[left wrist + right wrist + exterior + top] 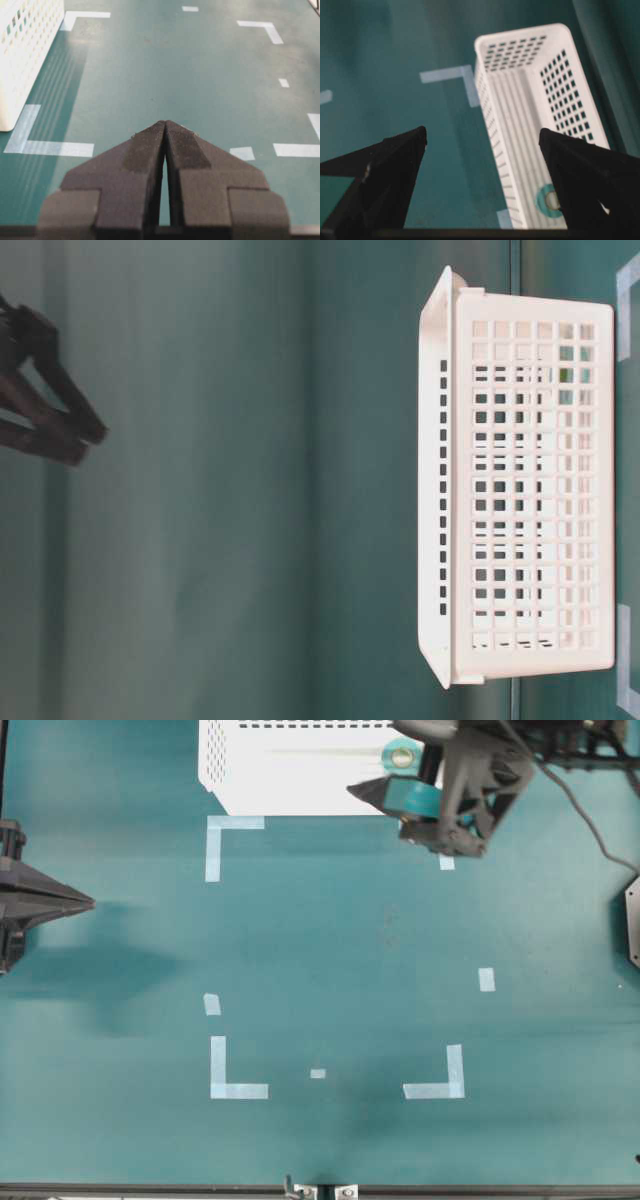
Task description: Put the tape into the white basket.
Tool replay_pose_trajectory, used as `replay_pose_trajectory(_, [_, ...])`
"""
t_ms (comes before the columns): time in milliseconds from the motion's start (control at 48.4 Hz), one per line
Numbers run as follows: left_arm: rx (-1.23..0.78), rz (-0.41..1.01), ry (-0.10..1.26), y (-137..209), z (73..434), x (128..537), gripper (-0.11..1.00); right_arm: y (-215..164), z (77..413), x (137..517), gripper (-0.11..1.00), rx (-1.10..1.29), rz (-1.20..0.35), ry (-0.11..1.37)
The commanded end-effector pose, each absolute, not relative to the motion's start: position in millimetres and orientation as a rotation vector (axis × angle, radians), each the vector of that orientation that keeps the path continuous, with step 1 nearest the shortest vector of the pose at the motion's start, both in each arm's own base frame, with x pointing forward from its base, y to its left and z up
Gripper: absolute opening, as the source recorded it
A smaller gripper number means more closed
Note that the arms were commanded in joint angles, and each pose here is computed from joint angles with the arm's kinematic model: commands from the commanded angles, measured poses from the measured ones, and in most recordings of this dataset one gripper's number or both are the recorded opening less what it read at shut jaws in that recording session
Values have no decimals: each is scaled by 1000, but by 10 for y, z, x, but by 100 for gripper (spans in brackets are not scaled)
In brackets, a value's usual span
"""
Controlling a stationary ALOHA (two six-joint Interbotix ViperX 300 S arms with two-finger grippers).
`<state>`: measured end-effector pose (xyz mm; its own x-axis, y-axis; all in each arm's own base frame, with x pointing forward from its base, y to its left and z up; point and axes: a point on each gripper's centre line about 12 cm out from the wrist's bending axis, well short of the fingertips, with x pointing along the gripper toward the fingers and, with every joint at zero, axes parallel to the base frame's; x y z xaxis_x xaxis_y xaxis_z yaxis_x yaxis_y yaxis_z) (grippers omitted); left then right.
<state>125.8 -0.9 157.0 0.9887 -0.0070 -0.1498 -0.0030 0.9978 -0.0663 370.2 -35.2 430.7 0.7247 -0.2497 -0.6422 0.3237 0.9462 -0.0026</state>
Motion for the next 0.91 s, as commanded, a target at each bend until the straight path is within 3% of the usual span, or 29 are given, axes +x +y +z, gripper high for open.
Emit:
replay_pose_trajectory(0, [-68, -4, 140, -11, 1622, 1273, -11, -249, 4473, 3594, 97, 107, -284, 640])
replay_pose_trajectory(310, [-70, -1, 141, -7, 1621, 1273, -11, -6, 4364, 3455, 96, 109, -195, 571])
replay_pose_trajectory(765, [-70, 3, 153, -4, 1615, 1273, -11, 55, 4184, 2987, 96, 139, -48, 190])
replay_pose_trajectory(889, [-70, 3, 153, -4, 1615, 1273, -11, 26, 4058, 2844, 96, 160, -40, 146])
